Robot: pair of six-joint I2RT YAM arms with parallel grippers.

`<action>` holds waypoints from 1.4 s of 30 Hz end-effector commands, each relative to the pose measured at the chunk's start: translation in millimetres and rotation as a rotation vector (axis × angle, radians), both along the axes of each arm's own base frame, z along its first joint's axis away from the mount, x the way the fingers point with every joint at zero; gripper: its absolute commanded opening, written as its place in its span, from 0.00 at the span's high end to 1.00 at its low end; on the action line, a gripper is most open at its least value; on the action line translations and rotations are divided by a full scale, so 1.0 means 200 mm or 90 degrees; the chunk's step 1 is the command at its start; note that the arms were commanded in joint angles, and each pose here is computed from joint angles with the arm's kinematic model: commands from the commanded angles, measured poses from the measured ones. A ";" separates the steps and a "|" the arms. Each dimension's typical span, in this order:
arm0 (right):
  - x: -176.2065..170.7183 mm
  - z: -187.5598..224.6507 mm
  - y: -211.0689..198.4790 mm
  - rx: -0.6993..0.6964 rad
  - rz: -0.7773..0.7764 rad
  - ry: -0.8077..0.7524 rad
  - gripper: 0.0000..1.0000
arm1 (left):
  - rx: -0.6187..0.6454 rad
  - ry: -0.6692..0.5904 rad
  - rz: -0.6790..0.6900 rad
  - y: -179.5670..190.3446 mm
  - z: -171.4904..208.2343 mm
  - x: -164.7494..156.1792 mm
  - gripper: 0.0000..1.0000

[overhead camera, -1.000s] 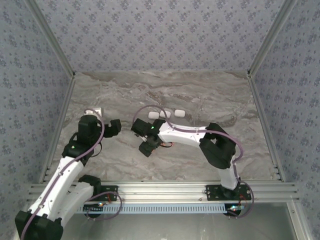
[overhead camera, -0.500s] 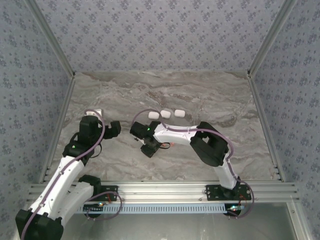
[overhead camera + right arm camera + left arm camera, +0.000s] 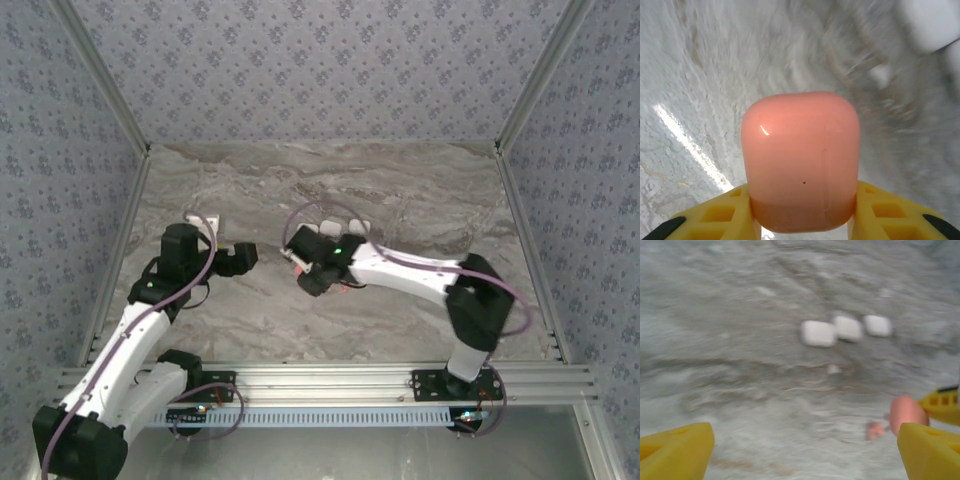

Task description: Insert the wireless bluetooth earbuds into the charging case

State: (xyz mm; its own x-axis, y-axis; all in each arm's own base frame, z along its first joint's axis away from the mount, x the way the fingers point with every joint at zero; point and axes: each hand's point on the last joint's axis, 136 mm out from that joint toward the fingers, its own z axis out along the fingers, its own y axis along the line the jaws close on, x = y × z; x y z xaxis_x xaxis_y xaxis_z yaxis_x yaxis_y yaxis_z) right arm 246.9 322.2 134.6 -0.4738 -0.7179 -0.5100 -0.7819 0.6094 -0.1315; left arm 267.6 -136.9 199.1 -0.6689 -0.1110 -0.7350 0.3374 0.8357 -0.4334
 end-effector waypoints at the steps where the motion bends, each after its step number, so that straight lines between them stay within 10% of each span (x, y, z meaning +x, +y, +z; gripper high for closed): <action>1: 0.06 0.20 -0.06 0.041 0.035 -0.123 0.60 | -0.149 -0.074 -0.193 -0.25 0.34 -0.08 0.08; 11: 0.05 0.55 -0.17 0.091 0.094 -0.277 0.60 | -0.233 -0.098 -0.405 -0.57 0.57 -0.27 0.08; 42: 0.01 0.60 -0.10 0.136 0.108 -0.292 0.59 | -0.254 0.007 -0.394 -0.82 0.40 -0.15 0.59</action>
State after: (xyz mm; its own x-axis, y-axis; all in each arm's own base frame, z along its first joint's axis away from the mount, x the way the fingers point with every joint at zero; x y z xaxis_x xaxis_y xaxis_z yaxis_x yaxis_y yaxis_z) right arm 248.3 296.6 248.8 -0.0708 -0.6358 -0.7686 -0.7660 0.5282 -0.3664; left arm 234.0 -294.0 257.0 -0.7490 0.0531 -0.6604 0.6419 0.3052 -0.7035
